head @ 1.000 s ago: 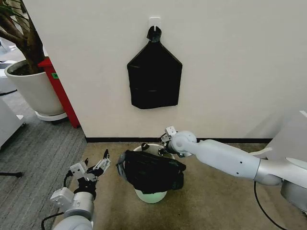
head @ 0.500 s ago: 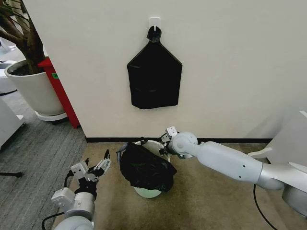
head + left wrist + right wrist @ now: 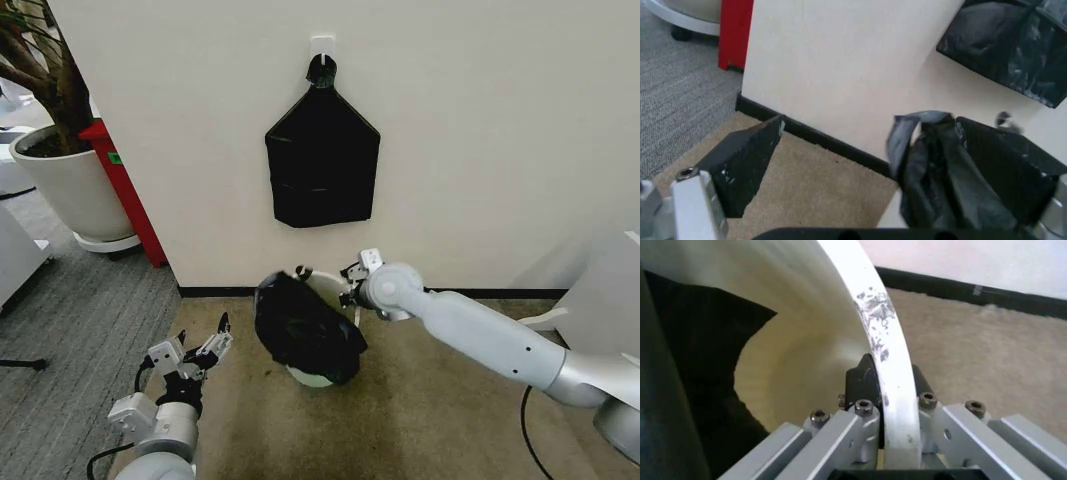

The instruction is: Place the garbage bag over the trash bin.

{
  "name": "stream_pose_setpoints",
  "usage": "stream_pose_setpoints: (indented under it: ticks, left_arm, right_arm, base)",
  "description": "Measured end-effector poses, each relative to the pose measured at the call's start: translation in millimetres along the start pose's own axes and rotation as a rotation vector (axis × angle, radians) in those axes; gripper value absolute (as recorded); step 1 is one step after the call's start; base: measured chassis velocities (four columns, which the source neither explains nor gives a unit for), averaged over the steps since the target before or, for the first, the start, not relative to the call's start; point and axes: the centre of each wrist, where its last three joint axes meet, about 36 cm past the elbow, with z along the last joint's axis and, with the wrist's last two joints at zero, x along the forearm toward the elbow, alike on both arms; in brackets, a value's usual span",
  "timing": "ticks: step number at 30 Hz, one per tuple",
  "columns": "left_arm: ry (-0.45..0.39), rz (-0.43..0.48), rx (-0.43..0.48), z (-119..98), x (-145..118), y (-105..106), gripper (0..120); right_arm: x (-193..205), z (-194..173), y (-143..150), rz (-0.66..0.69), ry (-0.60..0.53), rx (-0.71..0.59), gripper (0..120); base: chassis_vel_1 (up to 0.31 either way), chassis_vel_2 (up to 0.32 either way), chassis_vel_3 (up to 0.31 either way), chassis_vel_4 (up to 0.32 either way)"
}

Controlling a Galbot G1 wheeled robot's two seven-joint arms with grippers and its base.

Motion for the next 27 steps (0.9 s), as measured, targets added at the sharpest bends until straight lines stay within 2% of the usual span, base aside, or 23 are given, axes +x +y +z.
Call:
stream_pose_setpoints:
  ticks: [2, 6, 8, 9, 11, 19, 23, 27]
  left_arm:
    - [0.0, 0.0, 0.0, 0, 0, 0, 100]
    - [-0.003, 0.002, 0.005, 1, -3, -1, 100]
    - [-0.003, 0.003, 0.005, 1, -3, -1, 100]
    - [-0.005, 0.003, 0.005, 1, -4, -1, 100]
    - [-0.007, 0.004, 0.005, 1, -4, -1, 100]
    - [-0.005, -0.002, 0.004, 5, -6, 1, 100]
    - [-0.007, -0.011, -0.001, 9, -7, 2, 100]
    - [-0.005, -0.019, -0.005, 12, -6, 4, 100]
  right_arm:
    - [2, 1, 0, 0.006, -0.005, -0.014, 0]
    - [22, 13, 0, 0.079, -0.032, -0.192, 0]
    - [23, 14, 0, 0.082, -0.031, -0.202, 0]
    - [28, 19, 1, 0.107, -0.023, -0.28, 0]
    - [38, 27, 0, 0.124, -0.022, -0.344, 0]
    - [67, 54, 18, 0.153, -0.012, -0.487, 0]
    - [58, 67, 34, 0.208, 0.003, -0.557, 0]
    - [42, 88, 43, 0.27, 0.012, -0.56, 0]
  base:
    - [0.0, 0.0, 0.0, 0.0]
    - [0.0, 0.0, 0.0, 0.0]
    - [0.0, 0.0, 0.0, 0.0]
    - [0.0, 0.0, 0.0, 0.0]
    - [0.0, 0.0, 0.0, 0.0]
    - [0.0, 0.0, 0.0, 0.0]
    - [0.0, 0.0, 0.0, 0.0]
    - [0.0, 0.0, 0.0, 0.0]
